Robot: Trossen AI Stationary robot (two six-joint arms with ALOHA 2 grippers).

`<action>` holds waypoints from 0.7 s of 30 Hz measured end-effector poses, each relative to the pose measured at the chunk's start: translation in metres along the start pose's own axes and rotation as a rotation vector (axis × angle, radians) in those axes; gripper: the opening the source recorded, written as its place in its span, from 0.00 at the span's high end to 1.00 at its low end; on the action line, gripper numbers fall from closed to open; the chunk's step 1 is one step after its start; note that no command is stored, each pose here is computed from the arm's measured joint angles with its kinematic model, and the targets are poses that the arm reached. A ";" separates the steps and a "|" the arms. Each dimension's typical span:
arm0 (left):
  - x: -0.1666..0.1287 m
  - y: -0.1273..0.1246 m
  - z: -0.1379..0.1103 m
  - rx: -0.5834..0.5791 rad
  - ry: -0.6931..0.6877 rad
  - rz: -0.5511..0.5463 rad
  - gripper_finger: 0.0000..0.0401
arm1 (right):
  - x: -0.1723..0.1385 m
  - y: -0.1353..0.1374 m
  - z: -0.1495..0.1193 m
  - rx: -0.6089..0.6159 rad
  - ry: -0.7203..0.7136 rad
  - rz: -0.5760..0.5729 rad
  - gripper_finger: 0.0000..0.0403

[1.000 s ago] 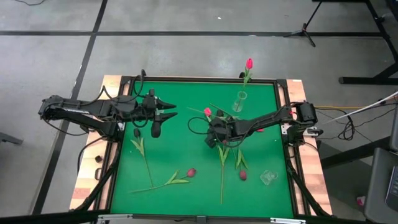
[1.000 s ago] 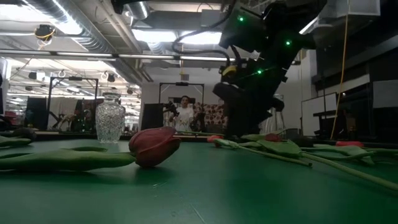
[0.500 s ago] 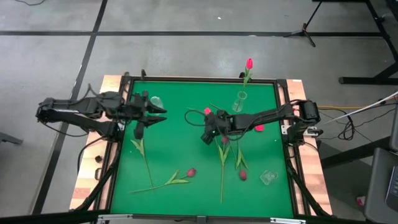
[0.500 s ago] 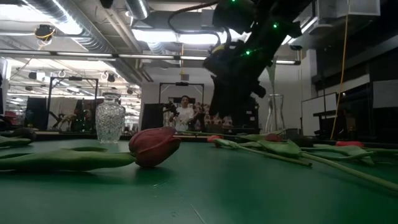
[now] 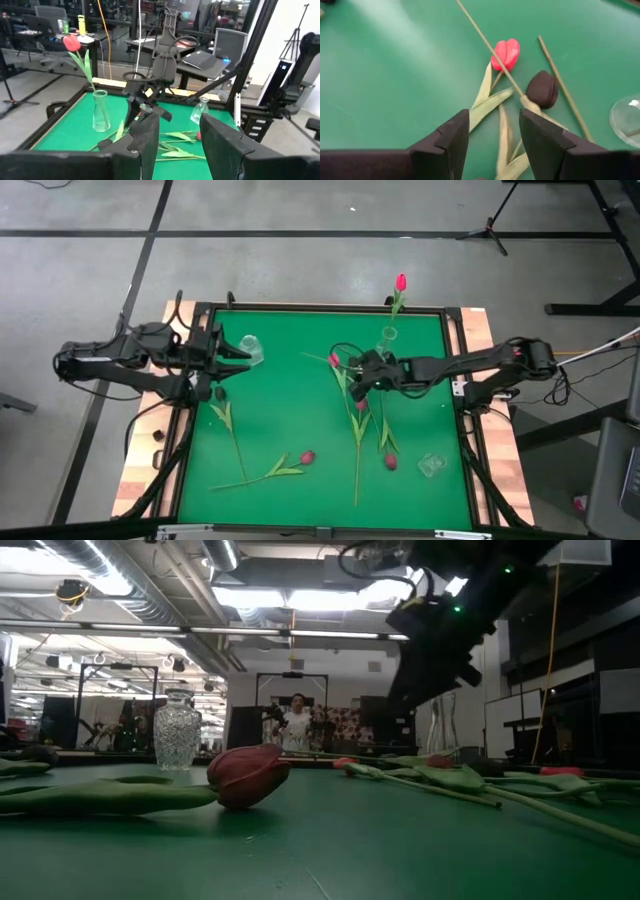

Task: Sort flowers into vase by color
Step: Put the left pink flower into the top right transparent vase

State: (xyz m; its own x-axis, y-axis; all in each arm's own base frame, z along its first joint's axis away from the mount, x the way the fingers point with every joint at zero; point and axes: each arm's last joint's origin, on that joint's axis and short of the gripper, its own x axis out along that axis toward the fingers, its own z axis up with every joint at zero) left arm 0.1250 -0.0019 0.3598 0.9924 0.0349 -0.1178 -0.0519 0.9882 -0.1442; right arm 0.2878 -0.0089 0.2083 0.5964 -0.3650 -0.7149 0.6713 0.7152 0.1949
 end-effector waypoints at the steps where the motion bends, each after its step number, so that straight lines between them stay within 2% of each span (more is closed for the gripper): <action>1: 0.002 0.000 -0.001 0.005 0.007 0.002 0.66 | 0.000 0.000 -0.001 0.018 -0.002 0.012 0.57; 3: 0.004 0.001 -0.001 0.007 0.016 0.009 0.66 | 0.002 0.000 -0.003 0.040 0.011 0.028 0.57; 9: 0.007 0.003 -0.004 0.007 0.048 0.032 0.66 | 0.025 0.001 -0.017 0.062 0.071 -0.022 0.57; 14: 0.009 0.004 -0.005 0.007 0.055 0.036 0.66 | 0.041 0.008 -0.019 0.081 0.055 0.027 0.57; 21: 0.009 0.004 -0.005 0.007 0.060 0.038 0.66 | 0.061 0.010 -0.030 0.108 0.085 0.022 0.57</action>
State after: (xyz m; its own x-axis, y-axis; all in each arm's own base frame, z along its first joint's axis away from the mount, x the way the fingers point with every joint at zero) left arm 0.1327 0.0014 0.3531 0.9812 0.0631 -0.1822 -0.0879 0.9874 -0.1314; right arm 0.3182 -0.0064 0.1467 0.5753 -0.2949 -0.7629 0.7045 0.6526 0.2789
